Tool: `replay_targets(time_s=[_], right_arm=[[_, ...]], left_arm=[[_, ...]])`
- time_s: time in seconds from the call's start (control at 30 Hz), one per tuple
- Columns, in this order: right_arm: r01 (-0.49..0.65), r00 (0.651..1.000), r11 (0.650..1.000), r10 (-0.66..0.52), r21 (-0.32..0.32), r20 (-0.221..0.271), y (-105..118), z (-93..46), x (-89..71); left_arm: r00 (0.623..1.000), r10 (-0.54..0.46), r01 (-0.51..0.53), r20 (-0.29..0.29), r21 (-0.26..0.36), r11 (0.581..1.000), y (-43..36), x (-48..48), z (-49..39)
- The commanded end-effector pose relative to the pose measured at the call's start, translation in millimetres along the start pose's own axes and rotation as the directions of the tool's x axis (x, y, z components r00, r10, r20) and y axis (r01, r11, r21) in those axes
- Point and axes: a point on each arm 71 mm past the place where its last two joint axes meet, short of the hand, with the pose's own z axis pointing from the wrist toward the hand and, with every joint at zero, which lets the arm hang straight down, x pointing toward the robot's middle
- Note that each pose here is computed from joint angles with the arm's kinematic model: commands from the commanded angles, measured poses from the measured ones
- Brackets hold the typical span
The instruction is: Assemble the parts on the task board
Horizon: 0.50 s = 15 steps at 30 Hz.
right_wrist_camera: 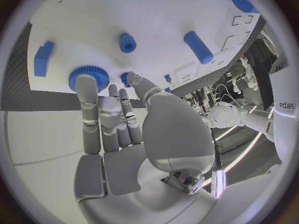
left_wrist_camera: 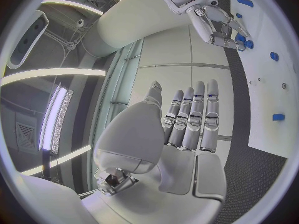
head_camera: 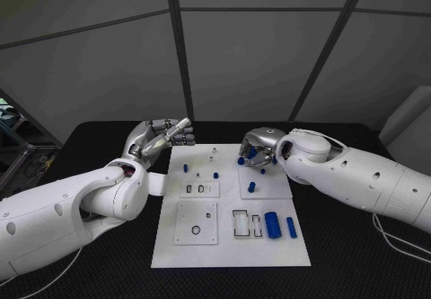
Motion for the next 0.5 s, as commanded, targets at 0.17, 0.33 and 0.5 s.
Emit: replay_targets(time_s=[0.17, 0.33, 0.5], right_arm=[[0.014, 1.0, 1.0, -0.014, -0.011, 0.009, 4.0, 1.5, -2.5], [0.013, 1.0, 1.0, -0.012, -0.017, 0.014, 6.0, 2.6, -2.8], [0.012, 1.0, 1.0, -0.012, -0.017, 0.012, 6.7, 3.4, -2.7]], left_arm=[[1.0, 0.001, -0.001, -0.017, 0.007, 1.0, -1.5, 0.8, 0.1], [1.0, 0.001, -0.001, -0.017, 0.005, 1.0, -1.2, 0.4, 0.2], [1.0, 0.001, -0.001, -0.018, 0.002, 1.0, -1.0, -0.1, 0.2]])
